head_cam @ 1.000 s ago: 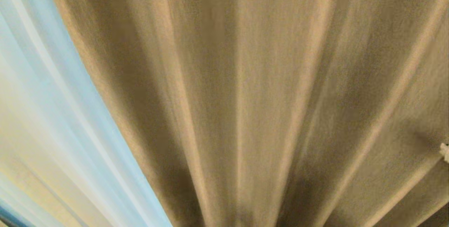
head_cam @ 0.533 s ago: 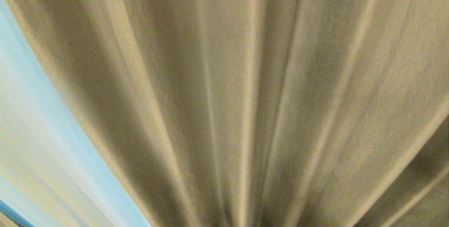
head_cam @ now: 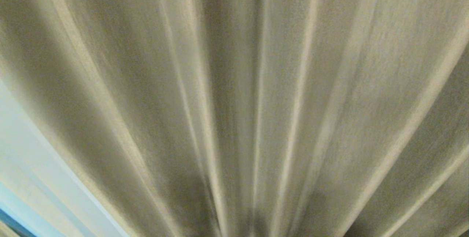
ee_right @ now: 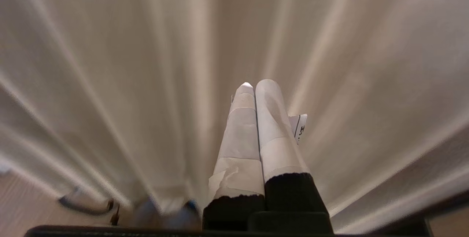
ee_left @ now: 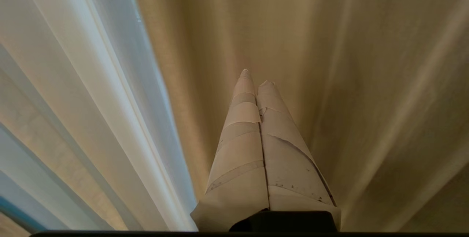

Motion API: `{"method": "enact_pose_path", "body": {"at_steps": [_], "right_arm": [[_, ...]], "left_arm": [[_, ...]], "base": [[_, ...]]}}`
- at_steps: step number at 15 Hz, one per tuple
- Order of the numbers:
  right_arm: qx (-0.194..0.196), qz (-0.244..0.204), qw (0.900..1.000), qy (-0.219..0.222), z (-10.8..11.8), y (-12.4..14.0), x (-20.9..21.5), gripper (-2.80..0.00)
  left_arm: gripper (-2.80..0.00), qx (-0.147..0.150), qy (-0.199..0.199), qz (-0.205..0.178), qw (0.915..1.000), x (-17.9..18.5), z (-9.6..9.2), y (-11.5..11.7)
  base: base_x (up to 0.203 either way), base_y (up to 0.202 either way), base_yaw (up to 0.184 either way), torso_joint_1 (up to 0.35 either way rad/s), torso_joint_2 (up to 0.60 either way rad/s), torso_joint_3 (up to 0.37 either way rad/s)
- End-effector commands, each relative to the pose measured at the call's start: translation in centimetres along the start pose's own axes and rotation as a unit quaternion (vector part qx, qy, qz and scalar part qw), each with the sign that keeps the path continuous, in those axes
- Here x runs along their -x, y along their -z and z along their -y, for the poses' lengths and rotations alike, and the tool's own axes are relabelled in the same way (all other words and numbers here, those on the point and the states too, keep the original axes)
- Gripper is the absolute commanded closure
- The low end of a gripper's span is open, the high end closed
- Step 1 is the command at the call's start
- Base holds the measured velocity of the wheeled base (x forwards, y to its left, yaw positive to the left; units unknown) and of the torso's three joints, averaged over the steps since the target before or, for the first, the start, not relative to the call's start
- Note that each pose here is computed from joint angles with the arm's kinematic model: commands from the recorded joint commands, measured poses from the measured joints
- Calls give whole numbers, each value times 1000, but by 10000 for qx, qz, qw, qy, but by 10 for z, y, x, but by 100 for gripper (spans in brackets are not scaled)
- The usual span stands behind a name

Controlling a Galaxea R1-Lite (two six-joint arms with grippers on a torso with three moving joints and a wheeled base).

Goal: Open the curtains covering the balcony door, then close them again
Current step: Close the outer curtains on both sides

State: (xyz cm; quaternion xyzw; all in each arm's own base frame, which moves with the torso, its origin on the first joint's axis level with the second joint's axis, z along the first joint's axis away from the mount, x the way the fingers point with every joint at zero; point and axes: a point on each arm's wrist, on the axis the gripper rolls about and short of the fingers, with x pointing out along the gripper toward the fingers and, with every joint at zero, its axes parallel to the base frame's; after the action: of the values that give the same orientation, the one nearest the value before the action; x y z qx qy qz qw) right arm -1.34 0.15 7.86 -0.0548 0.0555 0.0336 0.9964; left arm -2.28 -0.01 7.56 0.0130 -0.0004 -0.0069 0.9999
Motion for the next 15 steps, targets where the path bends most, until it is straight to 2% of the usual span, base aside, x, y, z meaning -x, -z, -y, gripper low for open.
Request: {"method": "enact_pose_path", "body": {"at_steps": [1,15], "right_arm": [[51,545,9985,42,-1,5,9,0],[5,550,9985,28,-1,5,9,0]], "left_arm": [[0,-1,0,5,10000,0,0,0],[0,-1,0,5,10000,0,0,0]], "base": [[0,0,0,0,0,0],[0,0,0,0,0,0]]}}
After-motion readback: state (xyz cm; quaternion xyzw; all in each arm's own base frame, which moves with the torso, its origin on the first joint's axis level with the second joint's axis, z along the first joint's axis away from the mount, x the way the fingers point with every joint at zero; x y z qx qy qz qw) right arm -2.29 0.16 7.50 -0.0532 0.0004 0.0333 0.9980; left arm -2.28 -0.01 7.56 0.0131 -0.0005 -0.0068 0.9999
